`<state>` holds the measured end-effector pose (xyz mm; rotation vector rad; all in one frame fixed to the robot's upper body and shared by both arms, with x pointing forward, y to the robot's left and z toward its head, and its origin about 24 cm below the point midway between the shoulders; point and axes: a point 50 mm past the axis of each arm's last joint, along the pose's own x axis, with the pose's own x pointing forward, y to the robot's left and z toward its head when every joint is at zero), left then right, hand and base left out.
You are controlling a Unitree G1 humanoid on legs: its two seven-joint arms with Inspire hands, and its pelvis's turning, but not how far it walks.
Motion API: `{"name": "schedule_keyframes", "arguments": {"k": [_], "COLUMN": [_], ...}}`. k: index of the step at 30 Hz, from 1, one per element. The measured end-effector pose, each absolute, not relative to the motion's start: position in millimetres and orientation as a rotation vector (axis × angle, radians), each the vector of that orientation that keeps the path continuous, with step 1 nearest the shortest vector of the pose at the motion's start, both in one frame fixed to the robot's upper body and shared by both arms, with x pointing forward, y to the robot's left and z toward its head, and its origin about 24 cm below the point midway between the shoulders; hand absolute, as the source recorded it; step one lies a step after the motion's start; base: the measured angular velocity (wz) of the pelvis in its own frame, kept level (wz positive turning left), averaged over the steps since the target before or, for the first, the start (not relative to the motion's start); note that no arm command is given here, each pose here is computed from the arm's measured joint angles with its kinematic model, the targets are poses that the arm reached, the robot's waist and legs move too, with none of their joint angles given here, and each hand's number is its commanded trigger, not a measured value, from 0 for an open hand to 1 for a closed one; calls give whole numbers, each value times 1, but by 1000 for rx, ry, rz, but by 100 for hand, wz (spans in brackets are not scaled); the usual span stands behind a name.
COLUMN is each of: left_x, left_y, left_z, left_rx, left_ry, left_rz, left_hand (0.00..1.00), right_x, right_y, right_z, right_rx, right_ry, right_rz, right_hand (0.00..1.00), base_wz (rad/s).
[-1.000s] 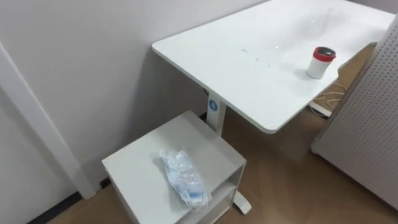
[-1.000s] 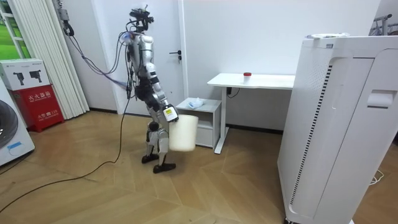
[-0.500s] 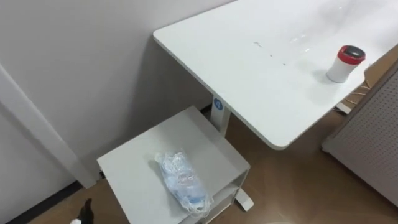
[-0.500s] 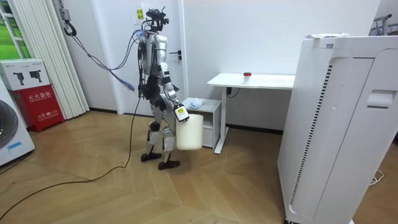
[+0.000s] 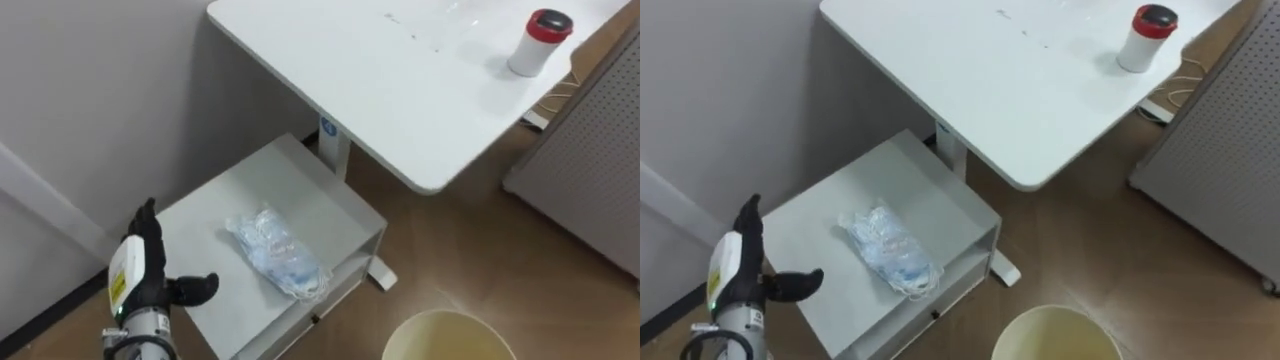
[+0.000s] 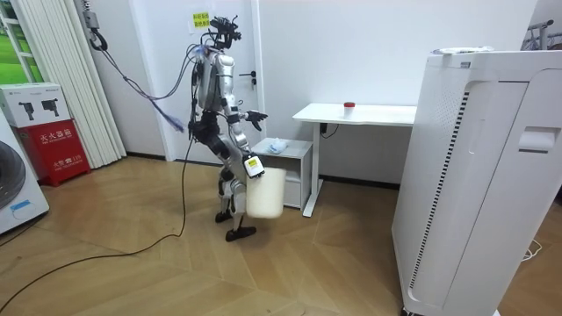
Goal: Pick garbage
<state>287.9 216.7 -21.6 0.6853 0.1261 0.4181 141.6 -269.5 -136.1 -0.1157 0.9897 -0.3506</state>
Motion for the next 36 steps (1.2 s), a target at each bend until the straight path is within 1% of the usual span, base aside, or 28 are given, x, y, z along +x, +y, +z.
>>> {"name": "schedule_keyframes", "arguments": {"k": [7,16,26,36], "left_x": [299,312,317,317], "left_y": [208,196,183,194], "left_z": [-17,-5,-2,-20], "left_rx": [689,689,786,949], "left_ry": [102,51,-5,161], "left_rz": [400,380,274,108], "left_hand": [0,0,0,0], "right_x": [145,147,147,139], "right_y": [-270,-273,-271,-272], "right_z": [-135,-133,-134,-138], "right_rx": [-58,-80,-91,-206], "right_ry": [976,974,987,1090], "right_rz": [-388,-385,-381,-313], "right_hand": [100,100,100,100], "base_wz": [-8,-12,-5,-6]}}
